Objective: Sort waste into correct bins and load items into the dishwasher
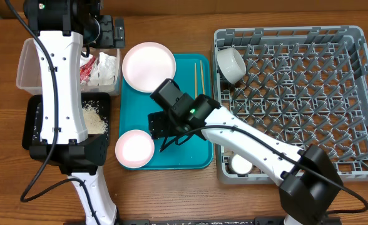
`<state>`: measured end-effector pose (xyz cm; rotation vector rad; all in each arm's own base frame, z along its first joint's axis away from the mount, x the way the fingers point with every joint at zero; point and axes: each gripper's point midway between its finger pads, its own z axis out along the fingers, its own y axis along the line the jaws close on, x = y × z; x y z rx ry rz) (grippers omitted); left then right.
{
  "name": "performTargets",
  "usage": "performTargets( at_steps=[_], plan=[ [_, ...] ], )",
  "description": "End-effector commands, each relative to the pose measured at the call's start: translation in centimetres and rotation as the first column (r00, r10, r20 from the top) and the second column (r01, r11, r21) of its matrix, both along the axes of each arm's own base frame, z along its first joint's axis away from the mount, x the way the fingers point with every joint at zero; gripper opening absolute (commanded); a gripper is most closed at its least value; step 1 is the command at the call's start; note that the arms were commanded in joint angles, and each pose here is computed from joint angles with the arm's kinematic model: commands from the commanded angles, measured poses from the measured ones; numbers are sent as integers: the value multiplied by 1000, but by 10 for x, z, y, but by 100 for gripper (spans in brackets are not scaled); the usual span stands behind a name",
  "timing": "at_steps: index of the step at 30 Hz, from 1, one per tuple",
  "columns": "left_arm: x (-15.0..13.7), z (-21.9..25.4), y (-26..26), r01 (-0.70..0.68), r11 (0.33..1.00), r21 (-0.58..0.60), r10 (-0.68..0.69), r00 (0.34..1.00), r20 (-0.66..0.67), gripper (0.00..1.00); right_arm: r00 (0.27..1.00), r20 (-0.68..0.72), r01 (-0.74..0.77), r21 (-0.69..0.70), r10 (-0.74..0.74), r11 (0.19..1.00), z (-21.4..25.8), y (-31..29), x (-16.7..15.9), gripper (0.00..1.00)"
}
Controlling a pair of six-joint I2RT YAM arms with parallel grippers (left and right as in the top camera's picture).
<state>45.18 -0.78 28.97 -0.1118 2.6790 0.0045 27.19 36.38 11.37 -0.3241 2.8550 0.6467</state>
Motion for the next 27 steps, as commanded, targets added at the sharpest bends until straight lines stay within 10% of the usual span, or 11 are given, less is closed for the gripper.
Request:
performTargets(
  at_steps=[1,15,27],
  plan=[
    [-1,12,4,-22,1000,1,22,999,37,100,997,-66,40,-32,-42,999,-29,1,-4,68],
    [-1,12,4,-22,1000,1,22,999,37,100,982,-189,-8,-20,4,1000,-71,17,-19,52],
    [-1,12,4,-22,1000,0,22,999,37,100,973,-229,-30,-16,26,999,-85,22,-27,10]
  ],
)
